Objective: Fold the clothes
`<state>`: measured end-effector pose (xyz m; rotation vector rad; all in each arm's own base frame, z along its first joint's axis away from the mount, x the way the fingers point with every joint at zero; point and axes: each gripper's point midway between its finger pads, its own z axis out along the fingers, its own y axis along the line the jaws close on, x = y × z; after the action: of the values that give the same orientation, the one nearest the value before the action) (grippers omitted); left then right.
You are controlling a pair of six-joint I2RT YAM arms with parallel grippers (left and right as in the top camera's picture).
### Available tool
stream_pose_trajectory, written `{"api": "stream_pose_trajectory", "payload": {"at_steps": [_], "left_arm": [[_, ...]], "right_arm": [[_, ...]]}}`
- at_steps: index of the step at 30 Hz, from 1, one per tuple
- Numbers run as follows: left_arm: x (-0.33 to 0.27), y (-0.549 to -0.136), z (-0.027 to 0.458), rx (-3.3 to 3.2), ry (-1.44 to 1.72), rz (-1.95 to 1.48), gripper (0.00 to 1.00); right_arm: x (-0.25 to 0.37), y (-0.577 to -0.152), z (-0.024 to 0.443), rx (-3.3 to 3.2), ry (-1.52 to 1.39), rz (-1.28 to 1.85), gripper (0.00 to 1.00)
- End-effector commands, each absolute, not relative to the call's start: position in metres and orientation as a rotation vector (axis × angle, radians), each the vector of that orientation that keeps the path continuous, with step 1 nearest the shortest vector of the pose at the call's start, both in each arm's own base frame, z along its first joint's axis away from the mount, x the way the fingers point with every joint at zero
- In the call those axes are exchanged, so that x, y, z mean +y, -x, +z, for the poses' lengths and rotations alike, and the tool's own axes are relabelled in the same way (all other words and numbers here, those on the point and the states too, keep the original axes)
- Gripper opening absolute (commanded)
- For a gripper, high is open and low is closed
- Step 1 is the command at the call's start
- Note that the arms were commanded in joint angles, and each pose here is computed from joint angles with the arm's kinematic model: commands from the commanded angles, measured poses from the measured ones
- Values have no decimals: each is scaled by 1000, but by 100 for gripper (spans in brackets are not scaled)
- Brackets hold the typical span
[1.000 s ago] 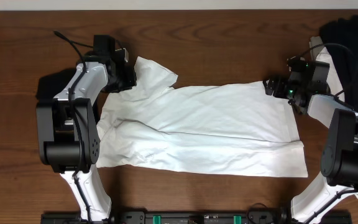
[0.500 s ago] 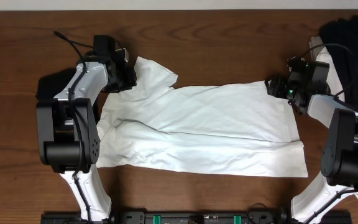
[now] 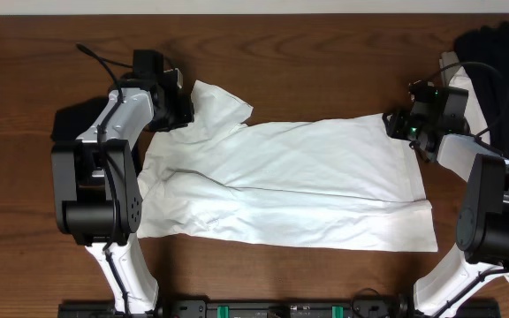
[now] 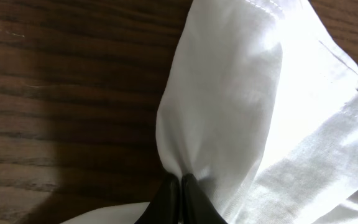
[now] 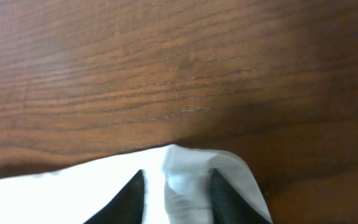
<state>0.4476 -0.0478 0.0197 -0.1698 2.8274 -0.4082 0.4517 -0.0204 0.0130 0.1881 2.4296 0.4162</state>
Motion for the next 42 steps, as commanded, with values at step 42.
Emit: {"api": "stream_pose_trajectory", "payload": {"at_steps": [42], "left_arm": [[-37,-377,132,2837,186,-313,6]], "right_arm": [[-79,-355,119,2522,-611,320,1]]}}
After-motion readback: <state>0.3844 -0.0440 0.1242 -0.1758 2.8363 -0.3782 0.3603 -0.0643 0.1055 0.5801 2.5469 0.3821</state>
